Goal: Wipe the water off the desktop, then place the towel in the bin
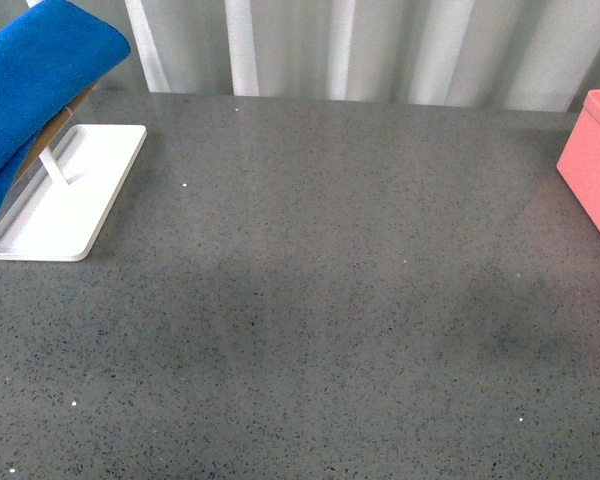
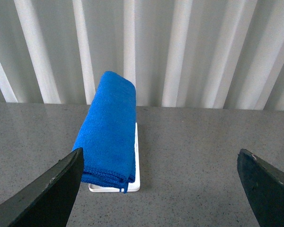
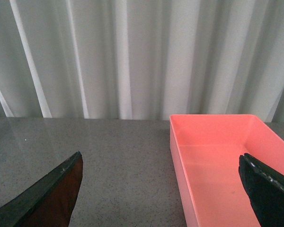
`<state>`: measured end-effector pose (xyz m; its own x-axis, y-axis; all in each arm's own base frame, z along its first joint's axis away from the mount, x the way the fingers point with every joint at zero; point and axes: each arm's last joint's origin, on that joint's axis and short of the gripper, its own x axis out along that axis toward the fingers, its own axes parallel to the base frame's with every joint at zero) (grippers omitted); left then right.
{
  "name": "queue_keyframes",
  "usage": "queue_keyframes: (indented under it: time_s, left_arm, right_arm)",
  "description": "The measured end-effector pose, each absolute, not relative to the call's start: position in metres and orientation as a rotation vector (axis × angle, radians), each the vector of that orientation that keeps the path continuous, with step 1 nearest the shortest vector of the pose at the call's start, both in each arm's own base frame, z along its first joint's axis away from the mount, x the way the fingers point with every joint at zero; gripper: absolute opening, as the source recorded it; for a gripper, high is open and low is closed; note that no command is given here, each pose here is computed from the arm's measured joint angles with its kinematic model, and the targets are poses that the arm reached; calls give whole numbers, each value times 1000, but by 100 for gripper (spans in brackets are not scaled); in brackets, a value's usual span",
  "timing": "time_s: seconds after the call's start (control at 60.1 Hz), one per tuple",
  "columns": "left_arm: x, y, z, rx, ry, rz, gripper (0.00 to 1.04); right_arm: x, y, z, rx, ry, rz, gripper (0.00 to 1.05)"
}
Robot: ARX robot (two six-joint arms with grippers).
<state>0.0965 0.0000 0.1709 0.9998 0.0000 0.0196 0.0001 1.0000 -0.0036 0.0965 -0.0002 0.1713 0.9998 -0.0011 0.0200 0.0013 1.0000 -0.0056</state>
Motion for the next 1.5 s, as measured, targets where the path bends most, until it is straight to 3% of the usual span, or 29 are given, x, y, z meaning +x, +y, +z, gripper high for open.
queue_keyframes:
  time_s: [1.231, 1.331, 1.498]
  left_arm:
    - [96, 0, 171, -4, -20, 1, 98]
    - [102, -5, 170, -172, 193, 189, 98]
    - [136, -22, 204, -260, 160, 118, 98]
  right_arm:
    - [96, 0, 171, -6, -20, -1, 98]
    - [96, 0, 171, -6, -20, -2, 98]
    - [96, 0, 171, -6, -20, -1, 98]
